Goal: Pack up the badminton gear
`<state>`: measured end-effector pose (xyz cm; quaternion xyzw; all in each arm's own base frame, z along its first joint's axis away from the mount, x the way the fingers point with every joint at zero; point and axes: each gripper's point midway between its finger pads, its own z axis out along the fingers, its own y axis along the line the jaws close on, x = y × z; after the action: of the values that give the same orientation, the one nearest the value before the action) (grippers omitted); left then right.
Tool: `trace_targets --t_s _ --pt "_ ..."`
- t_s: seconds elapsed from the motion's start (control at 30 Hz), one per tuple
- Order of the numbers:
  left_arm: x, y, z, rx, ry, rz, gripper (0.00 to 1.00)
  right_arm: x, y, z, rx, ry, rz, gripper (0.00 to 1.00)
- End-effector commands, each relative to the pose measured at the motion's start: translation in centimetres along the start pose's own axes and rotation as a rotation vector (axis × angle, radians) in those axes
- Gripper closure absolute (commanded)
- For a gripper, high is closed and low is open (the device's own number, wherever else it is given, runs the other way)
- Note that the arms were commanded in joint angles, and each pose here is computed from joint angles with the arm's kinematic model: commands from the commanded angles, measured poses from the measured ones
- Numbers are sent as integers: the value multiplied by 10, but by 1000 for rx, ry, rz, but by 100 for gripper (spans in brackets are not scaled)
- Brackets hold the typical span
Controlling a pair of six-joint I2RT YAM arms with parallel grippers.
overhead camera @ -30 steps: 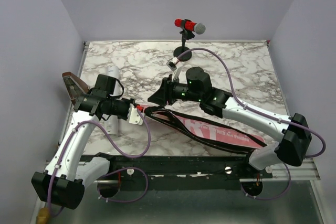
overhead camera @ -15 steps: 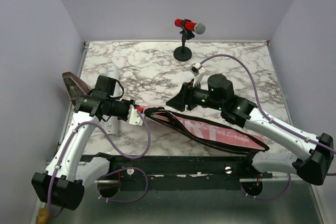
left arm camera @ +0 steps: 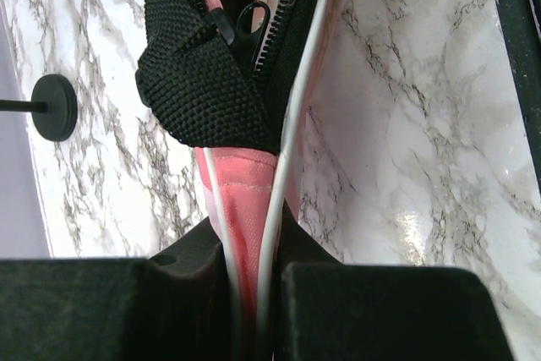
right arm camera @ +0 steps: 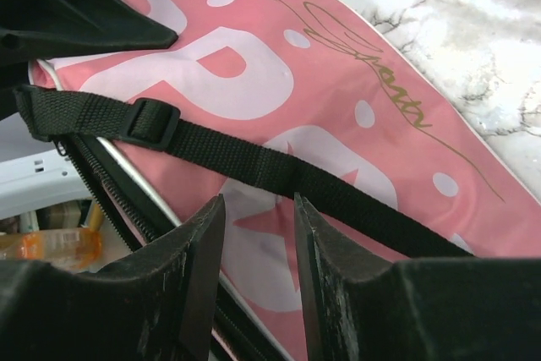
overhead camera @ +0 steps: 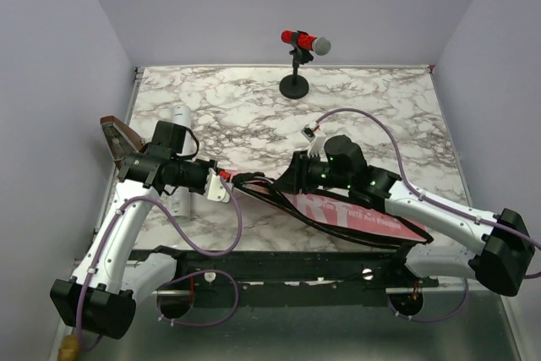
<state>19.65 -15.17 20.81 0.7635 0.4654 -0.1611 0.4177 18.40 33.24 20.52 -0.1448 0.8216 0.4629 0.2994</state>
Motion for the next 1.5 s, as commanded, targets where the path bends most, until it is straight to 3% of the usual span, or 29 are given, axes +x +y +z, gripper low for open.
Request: trace_targets --t_s 0.0,0.2,0.63,0.87,1.13,1.47 --pt "-11 10 -8 -29 -6 67 96 -1 23 11 -119 27 22 53" --pt "-10 11 -8 -27 1 76 96 -18 36 29 -178 2 20 44" --pt "-7 5 -5 -14 -1 70 96 -70 74 61 -326 -133 24 46" --pt "-9 3 -4 -13 -14 70 96 -64 80 75 -358 -84 25 47" --pt "-14 3 -5 -17 -31 114 100 -36 79 91 -358 80 24 52" --pt "4 3 -1 -79 44 288 100 -33 91 60 -373 104 36 50"
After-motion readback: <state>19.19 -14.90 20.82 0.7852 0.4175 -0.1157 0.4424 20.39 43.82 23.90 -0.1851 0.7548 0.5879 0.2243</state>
